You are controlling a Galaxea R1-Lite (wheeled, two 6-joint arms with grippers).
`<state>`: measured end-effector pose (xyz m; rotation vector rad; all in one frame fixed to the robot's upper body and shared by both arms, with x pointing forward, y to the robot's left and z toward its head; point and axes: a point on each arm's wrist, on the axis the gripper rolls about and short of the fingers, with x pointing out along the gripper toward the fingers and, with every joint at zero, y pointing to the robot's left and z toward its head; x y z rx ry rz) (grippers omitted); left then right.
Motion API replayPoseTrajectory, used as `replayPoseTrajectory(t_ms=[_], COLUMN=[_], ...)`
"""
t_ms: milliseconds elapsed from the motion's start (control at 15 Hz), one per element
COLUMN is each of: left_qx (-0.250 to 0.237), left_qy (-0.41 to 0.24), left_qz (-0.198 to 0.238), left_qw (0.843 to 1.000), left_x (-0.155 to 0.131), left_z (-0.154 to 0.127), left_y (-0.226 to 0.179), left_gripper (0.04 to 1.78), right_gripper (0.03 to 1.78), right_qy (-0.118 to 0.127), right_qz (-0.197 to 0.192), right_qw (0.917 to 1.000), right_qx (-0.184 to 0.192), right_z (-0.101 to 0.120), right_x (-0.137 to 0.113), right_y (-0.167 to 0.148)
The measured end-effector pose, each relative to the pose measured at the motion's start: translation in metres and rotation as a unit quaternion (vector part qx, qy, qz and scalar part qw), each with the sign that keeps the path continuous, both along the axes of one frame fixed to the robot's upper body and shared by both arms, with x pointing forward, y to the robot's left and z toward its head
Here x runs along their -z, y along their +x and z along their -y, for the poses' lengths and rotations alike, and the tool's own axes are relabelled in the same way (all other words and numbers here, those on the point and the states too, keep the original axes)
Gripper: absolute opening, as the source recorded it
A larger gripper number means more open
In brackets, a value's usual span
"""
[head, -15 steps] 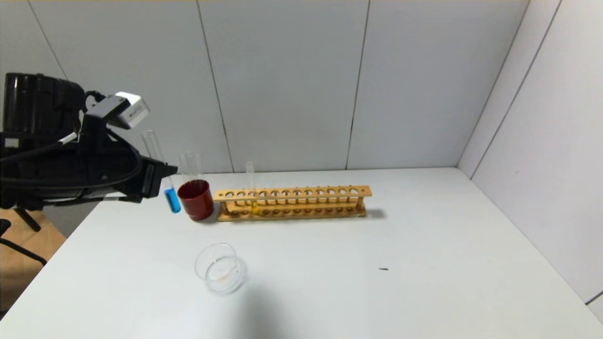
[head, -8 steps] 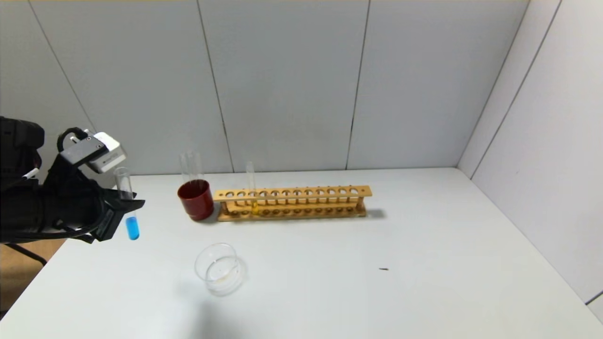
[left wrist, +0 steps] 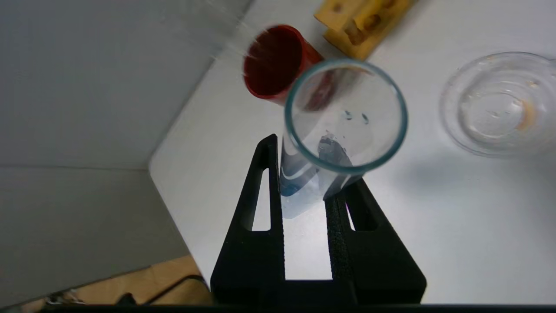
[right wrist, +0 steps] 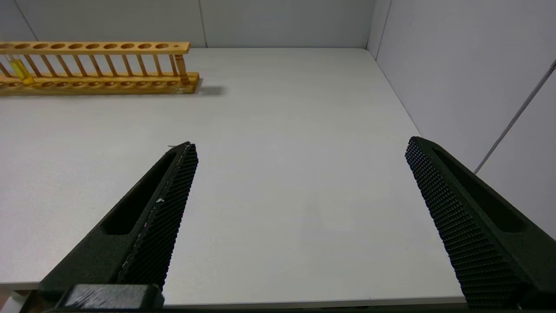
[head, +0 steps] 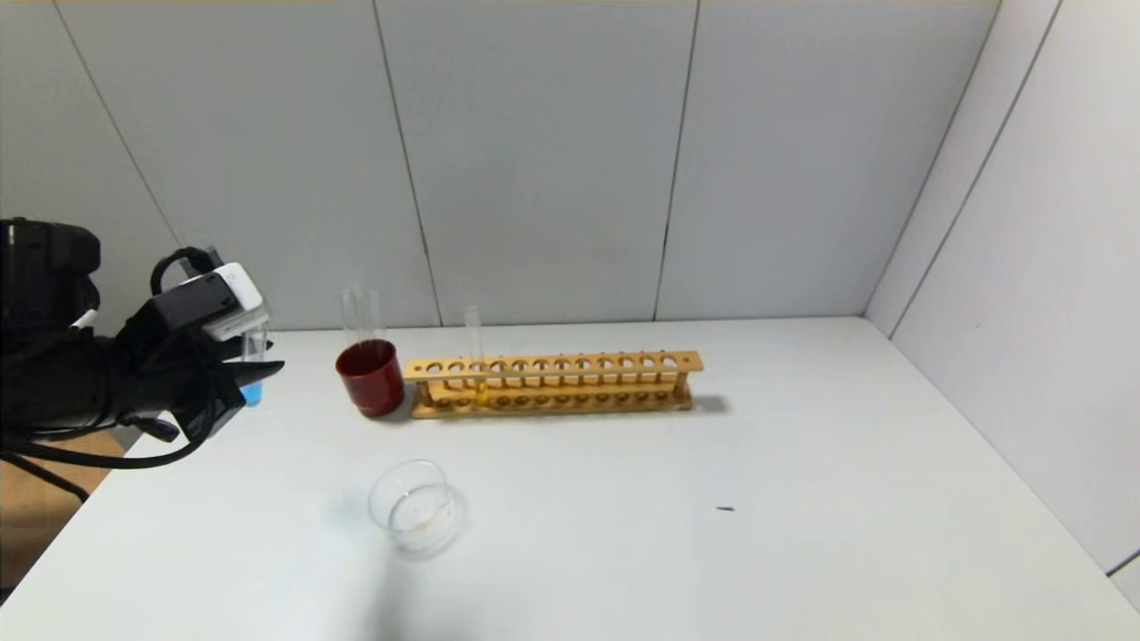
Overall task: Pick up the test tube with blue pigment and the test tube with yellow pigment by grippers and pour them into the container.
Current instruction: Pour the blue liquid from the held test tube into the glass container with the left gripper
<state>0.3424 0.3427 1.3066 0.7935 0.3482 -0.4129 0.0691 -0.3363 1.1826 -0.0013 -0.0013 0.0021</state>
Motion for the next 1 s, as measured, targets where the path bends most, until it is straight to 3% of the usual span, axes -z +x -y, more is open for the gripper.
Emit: replayPoseTrajectory(t_ms=[200, 400, 600, 1000], left_qx=[0.054, 0.118, 0.154, 0.194], left_qy=[0.062, 0.102, 0.134, 0.204], left_qz=[0.075, 0.144, 0.154, 0.145], left_qw=[0.994, 0.977, 0.967, 0.948], left_x=[0.008, 0.024, 0.04, 0.059], left_z=[0.003, 0.022, 0.035, 0.036], left_y=[0.027, 0.041, 0.033, 0.015], left_gripper=[0.32, 0.32, 0.32, 0.32], right_gripper=[1.75, 1.75, 1.75, 1.75], right_qy=[0.0, 0.0, 0.0, 0.0], right_qz=[0.0, 0.0, 0.0, 0.0], right_qw=[1.0, 1.0, 1.0, 1.0], right_qx=[0.0, 0.0, 0.0, 0.0], right_z=[0.0, 0.0, 0.0, 0.0], right_x=[0.0, 0.0, 0.0, 0.0], right_y=[0.0, 0.0, 0.0, 0.0])
